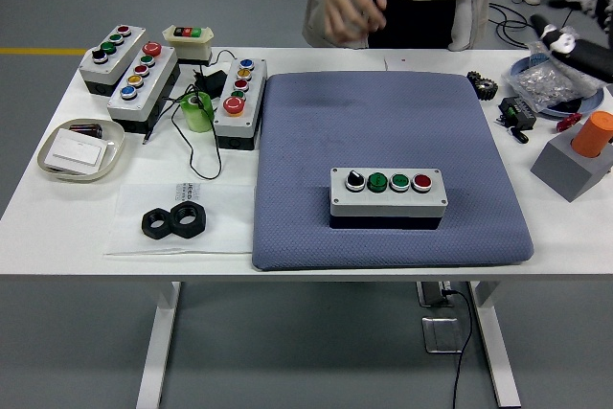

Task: Pick up the button,place it on the desk,press the button,press the button

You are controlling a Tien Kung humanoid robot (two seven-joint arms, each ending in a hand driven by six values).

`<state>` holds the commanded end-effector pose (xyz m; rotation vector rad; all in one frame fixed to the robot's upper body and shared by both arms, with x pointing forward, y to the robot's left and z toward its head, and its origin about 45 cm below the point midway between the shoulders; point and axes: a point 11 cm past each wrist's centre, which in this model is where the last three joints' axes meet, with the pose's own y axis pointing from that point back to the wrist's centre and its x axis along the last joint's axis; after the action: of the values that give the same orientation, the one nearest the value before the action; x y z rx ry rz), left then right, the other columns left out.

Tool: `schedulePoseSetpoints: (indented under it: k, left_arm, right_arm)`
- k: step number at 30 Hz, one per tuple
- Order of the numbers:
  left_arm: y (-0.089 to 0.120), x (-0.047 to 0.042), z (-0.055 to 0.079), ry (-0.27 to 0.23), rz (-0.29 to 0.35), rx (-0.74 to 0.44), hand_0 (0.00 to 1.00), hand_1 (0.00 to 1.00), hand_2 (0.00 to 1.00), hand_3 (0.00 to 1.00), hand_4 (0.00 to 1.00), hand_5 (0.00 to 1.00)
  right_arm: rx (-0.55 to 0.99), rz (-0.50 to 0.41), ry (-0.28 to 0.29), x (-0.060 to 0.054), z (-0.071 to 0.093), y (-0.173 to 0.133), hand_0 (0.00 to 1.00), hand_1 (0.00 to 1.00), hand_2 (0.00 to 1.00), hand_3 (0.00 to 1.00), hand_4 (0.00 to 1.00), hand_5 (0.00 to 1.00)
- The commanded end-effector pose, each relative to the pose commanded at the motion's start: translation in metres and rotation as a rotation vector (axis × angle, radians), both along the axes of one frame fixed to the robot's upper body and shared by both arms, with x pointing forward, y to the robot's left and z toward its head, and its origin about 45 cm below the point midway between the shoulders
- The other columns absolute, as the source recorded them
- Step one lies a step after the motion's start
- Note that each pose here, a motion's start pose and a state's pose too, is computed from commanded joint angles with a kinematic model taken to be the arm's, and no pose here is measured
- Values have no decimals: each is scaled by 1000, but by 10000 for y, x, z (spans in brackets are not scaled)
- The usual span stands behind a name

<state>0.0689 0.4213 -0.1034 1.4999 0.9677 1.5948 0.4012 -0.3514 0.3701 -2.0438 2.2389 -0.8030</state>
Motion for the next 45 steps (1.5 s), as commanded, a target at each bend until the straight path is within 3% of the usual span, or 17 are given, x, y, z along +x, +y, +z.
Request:
schedulePoseSetpoints:
  k: [3, 4, 9, 10, 19, 45]
  left_arm:
    - [-4, -5, -2, 2, 0, 0, 683, 650, 747, 788, 692, 998]
    - [-6, -5, -3, 2, 0, 0, 683, 650, 747, 788, 691, 998]
    - [-11, -11, -5, 3, 0, 0, 683, 650, 747, 788, 691, 998]
    - [-11, -13, -6, 4, 1, 0, 683, 650, 747, 788, 693, 998]
    - [-10, -31, -8, 7, 0, 0, 683, 650, 751, 788, 694, 998]
    - [-7, -18, -6, 2, 1, 0, 682, 652, 750, 789, 695, 998]
  right_arm:
    - [141, -32, 4, -7, -73, -188, 910, 810, 860, 870, 722, 305]
    - [188, -42, 20, -5, -116, -242, 913, 824, 860, 854, 685, 359]
    - [392, -68, 113, 2, -321, -423, 913, 824, 860, 854, 685, 359]
    - [431, -69, 130, 2, -355, -445, 908, 830, 867, 850, 647, 437]
    - [794, -55, 260, -10, -625, -524, 910, 828, 867, 848, 638, 447]
    - [806, -72, 271, -14, -633, -562, 927, 829, 865, 844, 643, 443]
